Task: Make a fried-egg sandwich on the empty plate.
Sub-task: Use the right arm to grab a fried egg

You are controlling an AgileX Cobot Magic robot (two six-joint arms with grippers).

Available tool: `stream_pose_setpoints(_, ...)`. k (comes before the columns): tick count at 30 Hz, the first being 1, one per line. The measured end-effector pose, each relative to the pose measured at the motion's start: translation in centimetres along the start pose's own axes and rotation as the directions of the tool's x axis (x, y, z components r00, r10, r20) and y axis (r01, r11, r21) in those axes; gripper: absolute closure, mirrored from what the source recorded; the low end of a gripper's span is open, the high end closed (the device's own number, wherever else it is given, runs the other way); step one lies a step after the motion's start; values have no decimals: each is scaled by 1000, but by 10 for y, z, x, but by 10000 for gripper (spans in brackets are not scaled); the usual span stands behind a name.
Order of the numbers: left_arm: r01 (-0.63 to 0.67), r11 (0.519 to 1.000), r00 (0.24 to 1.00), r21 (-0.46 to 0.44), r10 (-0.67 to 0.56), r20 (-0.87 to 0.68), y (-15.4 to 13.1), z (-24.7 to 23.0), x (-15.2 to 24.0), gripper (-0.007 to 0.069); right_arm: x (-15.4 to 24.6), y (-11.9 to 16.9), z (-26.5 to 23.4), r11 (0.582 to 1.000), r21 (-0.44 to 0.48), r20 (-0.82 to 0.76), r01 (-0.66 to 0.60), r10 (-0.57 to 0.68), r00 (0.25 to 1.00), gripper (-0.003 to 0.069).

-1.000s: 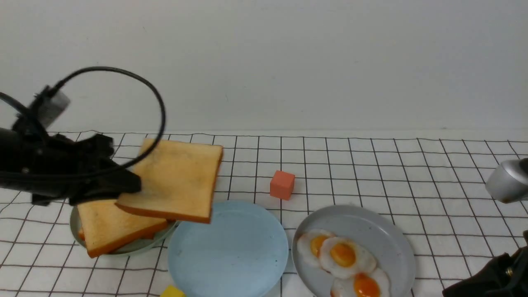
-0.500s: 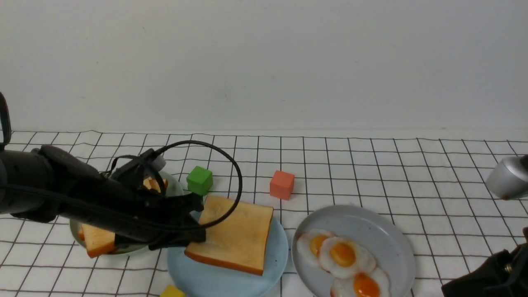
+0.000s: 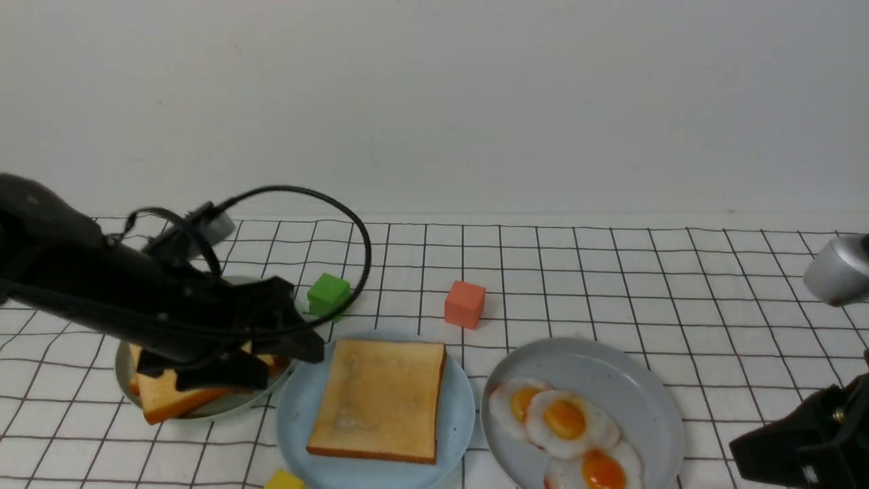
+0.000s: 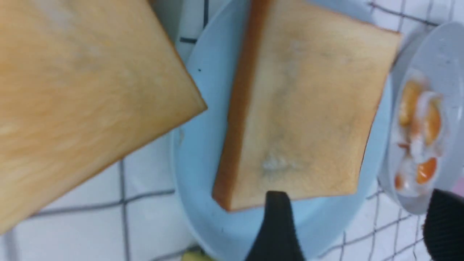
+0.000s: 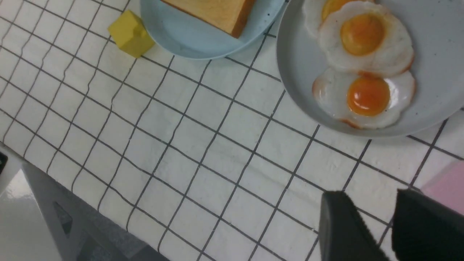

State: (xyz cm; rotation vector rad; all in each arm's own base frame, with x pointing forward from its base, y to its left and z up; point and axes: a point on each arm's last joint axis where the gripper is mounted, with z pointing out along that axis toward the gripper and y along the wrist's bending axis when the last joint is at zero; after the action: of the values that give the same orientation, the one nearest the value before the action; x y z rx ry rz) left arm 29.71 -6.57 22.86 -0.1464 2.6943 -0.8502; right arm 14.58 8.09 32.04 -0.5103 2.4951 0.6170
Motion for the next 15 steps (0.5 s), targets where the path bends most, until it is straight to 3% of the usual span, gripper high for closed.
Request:
stream_pose_setpoints(4,-111,992,991,-59,115,64,-27,-63,4,60,-28,3,-10,999,18,26,27,-27,999,391)
stream_pose_setpoints(7,-231,972,965,-37,233,118,-55,-91,28,60,-45,1,-5,999,17,16,33,-34,999,358)
stream_pose_setpoints(11,-414,910,902,25,406,148,-86,-111,74,88,-59,-7,14,998,23,-29,62,-61,998,324)
stream_pose_setpoints(15,-523,851,849,54,514,119,-87,-119,122,222,-67,-23,51,998,29,-109,62,-59,992,314)
